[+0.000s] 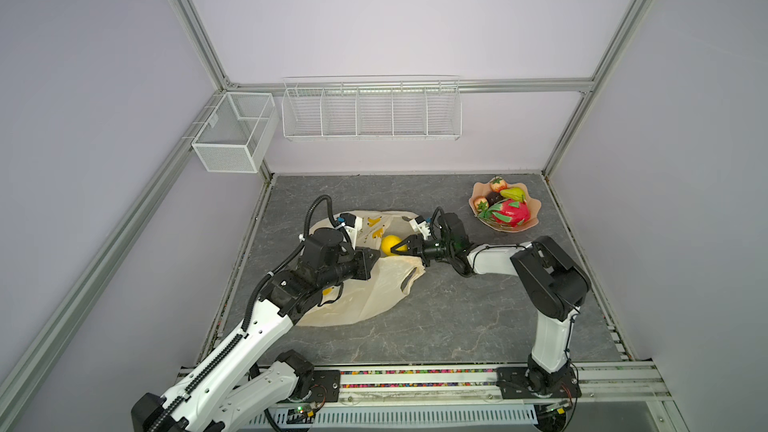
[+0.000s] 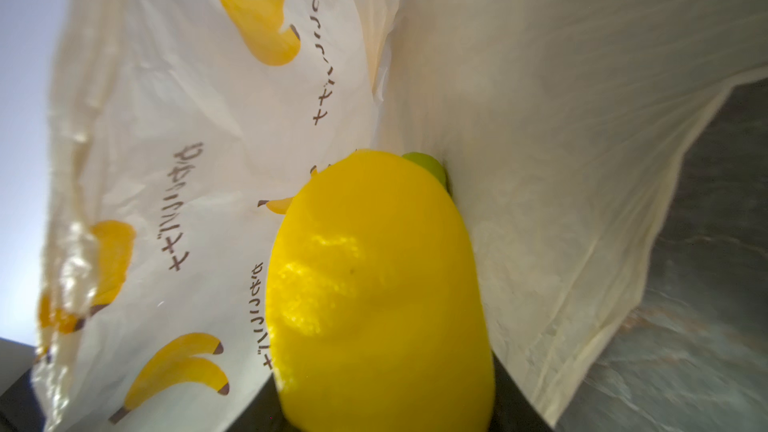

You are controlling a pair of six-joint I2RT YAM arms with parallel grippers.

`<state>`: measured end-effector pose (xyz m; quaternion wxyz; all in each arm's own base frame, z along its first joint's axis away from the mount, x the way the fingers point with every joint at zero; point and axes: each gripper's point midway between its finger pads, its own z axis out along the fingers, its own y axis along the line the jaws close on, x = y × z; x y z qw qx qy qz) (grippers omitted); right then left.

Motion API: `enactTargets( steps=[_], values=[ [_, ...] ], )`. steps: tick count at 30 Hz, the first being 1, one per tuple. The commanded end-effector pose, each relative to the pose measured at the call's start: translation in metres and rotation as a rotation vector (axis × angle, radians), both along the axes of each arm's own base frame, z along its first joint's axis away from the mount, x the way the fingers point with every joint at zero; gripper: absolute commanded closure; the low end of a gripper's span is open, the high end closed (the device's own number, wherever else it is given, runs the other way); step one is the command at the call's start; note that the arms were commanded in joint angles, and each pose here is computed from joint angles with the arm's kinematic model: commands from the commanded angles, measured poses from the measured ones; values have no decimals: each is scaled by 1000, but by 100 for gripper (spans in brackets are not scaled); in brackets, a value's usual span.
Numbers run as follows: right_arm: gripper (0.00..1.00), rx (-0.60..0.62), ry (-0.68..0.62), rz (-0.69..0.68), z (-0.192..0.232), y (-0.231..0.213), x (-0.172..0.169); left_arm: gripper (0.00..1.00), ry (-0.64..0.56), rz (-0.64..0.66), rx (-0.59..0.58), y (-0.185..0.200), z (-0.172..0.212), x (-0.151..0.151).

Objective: Place the fruits into the plastic bag
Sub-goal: 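Lower the lemon into the bag mouth with the right gripper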

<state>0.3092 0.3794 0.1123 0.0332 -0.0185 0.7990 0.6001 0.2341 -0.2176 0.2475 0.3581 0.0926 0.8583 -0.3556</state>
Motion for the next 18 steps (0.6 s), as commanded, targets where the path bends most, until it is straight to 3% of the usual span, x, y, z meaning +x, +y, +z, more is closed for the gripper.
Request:
enactTargets(
  steps=[1, 18],
  values=[
    [76, 74, -19, 25, 20, 21, 0, 100, -60, -2, -26, -3, 22, 5],
    [76, 84, 56, 168, 5, 99, -21, 100, -78, -13, -16, -5, 28, 8]
  ],
)
